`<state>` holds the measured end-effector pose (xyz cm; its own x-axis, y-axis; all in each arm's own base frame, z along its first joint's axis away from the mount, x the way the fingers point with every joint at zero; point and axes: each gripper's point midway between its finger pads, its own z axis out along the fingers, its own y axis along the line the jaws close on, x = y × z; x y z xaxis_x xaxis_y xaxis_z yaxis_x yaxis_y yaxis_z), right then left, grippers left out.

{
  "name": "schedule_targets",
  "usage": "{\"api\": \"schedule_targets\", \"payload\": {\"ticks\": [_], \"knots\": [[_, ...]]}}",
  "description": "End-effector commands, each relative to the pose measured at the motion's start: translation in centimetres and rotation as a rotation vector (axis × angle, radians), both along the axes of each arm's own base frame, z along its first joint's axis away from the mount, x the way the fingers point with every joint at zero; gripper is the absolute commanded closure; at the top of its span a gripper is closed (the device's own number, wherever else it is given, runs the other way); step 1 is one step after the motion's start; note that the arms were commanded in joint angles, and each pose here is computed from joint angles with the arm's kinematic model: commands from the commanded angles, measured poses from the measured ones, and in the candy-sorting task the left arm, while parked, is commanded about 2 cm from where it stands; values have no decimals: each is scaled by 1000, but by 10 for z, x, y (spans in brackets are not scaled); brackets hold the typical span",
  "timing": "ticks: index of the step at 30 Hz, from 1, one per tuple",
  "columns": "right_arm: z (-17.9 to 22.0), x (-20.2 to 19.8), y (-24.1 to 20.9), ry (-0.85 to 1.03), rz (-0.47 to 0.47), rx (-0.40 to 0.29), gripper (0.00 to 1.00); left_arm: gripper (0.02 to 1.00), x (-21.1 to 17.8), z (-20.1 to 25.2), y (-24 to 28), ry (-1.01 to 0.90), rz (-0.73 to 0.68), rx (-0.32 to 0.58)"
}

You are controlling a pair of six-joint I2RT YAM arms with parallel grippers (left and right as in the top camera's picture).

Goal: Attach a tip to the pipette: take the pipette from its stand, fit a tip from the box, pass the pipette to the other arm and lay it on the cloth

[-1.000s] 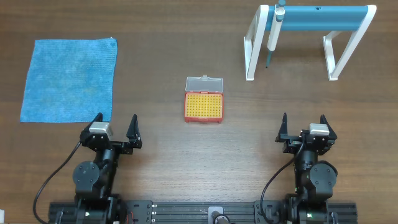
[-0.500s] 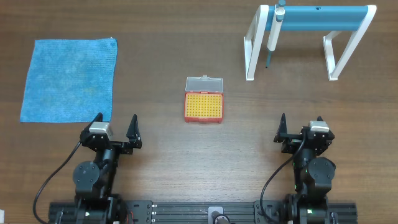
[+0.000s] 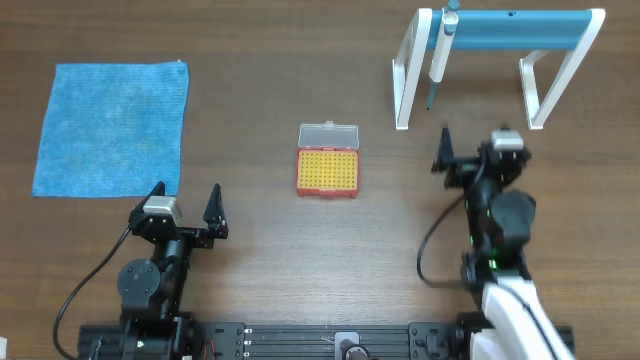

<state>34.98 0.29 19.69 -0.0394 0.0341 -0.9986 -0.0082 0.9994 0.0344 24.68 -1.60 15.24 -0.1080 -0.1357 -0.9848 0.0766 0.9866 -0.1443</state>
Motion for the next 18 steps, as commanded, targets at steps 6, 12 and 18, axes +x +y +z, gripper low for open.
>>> {"api": "schedule_targets", "payload": {"ticks": [6,12,18], "knots": [[10,59,6,-39,17,13,16,23,0,-2,1,8,7,-11],[14,71,11,-44,31,14,16,23,0,-2,1,8,7,-11],[11,86,12,-32,33,13,16,23,0,-2,1,8,7,-11]]}}
